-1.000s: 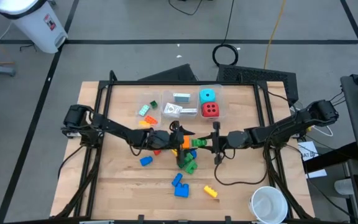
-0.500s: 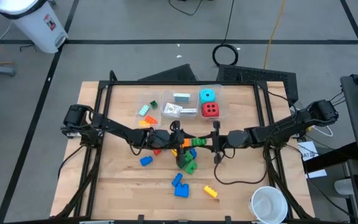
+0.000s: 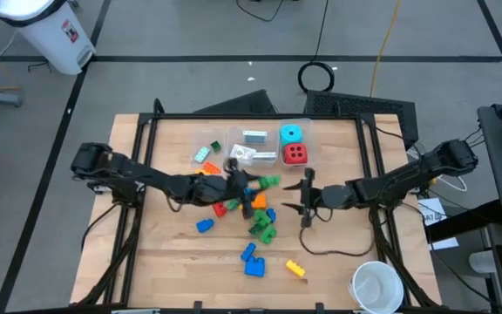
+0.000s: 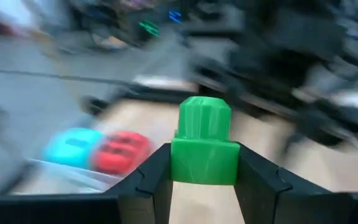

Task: Pick & Place Toys
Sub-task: Put the green game piece into the left transparent bin, then put the yellow game piece into the left transparent bin

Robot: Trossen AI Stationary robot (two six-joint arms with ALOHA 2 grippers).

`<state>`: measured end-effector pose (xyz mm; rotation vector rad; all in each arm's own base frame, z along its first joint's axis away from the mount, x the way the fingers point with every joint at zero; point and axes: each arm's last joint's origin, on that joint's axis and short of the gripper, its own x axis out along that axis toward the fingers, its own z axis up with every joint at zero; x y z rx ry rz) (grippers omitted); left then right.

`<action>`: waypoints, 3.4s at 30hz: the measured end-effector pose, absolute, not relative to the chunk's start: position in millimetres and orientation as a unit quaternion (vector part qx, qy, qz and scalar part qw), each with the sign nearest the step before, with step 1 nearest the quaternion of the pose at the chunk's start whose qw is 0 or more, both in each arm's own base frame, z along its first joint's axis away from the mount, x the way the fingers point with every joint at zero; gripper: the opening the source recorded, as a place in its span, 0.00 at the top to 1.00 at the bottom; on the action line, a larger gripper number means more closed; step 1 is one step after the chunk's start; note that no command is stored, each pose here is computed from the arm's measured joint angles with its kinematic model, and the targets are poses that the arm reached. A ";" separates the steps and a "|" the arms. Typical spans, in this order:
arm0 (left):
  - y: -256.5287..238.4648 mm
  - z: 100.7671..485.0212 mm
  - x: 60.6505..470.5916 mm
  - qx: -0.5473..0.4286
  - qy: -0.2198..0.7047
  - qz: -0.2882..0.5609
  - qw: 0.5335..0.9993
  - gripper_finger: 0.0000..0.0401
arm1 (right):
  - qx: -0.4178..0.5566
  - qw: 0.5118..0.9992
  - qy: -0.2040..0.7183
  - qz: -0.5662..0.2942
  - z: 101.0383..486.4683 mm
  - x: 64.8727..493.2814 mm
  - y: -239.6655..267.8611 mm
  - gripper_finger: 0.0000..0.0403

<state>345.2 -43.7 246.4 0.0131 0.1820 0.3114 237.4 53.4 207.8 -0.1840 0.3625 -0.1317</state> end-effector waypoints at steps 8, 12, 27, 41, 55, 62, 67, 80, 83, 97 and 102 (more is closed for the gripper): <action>-28.7 236.8 283.0 -0.003 0.082 0.290 0.954 0.66 | -0.074 0.981 0.170 -0.049 223.4 220.5 57.5 0.40; -16.2 214.0 249.3 -0.039 0.080 0.359 0.929 0.66 | -0.068 0.983 0.166 -0.050 225.4 219.4 58.0 0.40; 17.3 147.6 194.2 -0.181 0.050 0.482 0.856 0.64 | -0.063 0.985 0.150 -0.052 228.4 220.3 58.2 0.44; 17.8 149.6 195.3 -0.204 0.031 0.481 0.852 0.02 | -0.014 0.990 0.138 -0.014 228.9 223.4 63.6 0.43; 19.8 156.3 198.0 -0.206 0.004 0.476 0.855 0.08 | 0.011 0.926 0.373 0.051 213.3 259.0 185.2 0.43; 19.7 157.6 199.0 -0.216 -0.001 0.467 0.858 0.07 | 0.067 0.863 0.498 0.045 188.5 262.2 217.6 0.43; 18.2 157.1 200.8 -0.239 0.007 0.434 0.868 0.07 | 0.089 0.837 0.538 0.039 164.9 263.5 225.8 0.43; 14.4 156.2 203.9 -0.281 0.029 0.367 0.886 0.07 | 0.034 0.825 0.563 0.038 143.0 268.9 222.0 0.62; 13.7 156.1 204.3 -0.284 0.033 0.358 0.889 0.07 | 0.016 0.829 0.557 0.051 148.6 271.1 216.9 0.77; 12.2 158.7 207.6 -0.300 0.046 0.295 0.906 0.07 | -0.110 0.907 0.402 0.050 221.8 280.5 159.7 0.88; 18.2 163.1 211.5 -0.298 0.057 0.252 0.919 0.07 | -0.134 0.942 0.304 0.051 209.9 292.3 113.0 0.88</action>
